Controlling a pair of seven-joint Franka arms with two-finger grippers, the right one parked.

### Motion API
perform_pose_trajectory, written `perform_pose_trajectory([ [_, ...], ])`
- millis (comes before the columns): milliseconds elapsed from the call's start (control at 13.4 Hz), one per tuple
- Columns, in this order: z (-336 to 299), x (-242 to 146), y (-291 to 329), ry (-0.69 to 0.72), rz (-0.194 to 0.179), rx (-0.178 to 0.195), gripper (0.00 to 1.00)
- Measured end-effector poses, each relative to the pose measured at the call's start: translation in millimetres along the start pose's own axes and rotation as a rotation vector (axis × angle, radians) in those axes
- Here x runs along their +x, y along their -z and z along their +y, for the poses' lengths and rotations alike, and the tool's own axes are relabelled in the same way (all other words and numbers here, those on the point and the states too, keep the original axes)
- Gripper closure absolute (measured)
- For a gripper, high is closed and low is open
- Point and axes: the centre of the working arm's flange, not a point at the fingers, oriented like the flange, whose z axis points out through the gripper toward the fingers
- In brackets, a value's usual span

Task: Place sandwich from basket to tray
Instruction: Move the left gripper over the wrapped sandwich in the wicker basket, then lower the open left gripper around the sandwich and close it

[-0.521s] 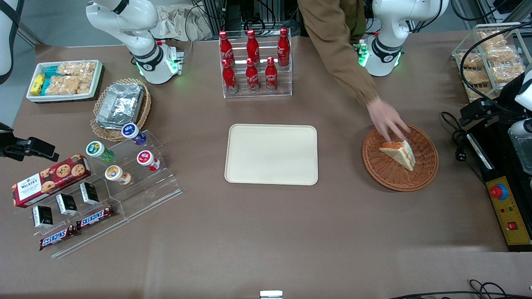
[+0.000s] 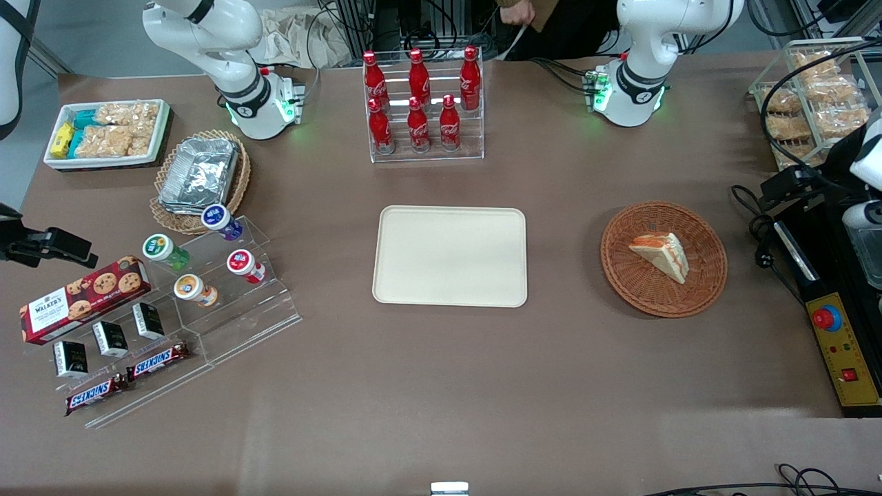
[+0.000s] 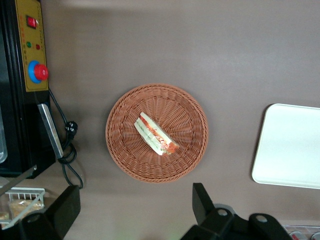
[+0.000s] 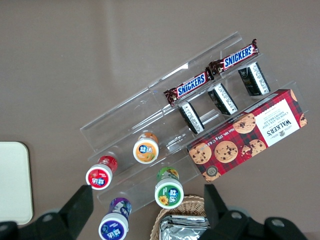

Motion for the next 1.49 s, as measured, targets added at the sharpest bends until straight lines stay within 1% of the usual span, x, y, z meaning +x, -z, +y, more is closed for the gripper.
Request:
perform_pose_trajectory([
  [223, 0.5, 3.4, -22.8, 0.113, -0.041, 0.006, 0.0],
  [298, 0.3, 3.9, -34.0, 0.173, -0.045, 0.008, 0.0],
  [372, 0.3, 4.5, -49.7, 0.242, -0.028, 0.005, 0.0],
  [447, 0.2, 2.7, -68.2, 0.31, 0.002, -0.004, 0.0],
  [521, -0.5, -3.4, -87.7, 0.368, 0.024, -0.013, 0.0],
  [596, -1.4, -12.6, -108.1, 0.411, 0.031, -0.019, 0.0],
  [819, -3.0, -38.1, -166.9, 0.54, -0.001, -0.016, 0.0],
  [1043, -0.7, -48.4, -216.2, 0.681, -0.009, -0.011, 0.0],
  [1117, 0.5, -48.8, -227.7, 0.725, 0.0, -0.014, 0.0],
  [1266, 4.4, -48.7, -250.7, 0.8, 0.031, -0.027, 0.0],
  [1415, 17.0, -49.5, -274.5, 0.819, 0.036, -0.025, 0.0],
  [1489, 22.0, -49.4, -285.6, 0.821, 0.044, -0.028, 0.0],
])
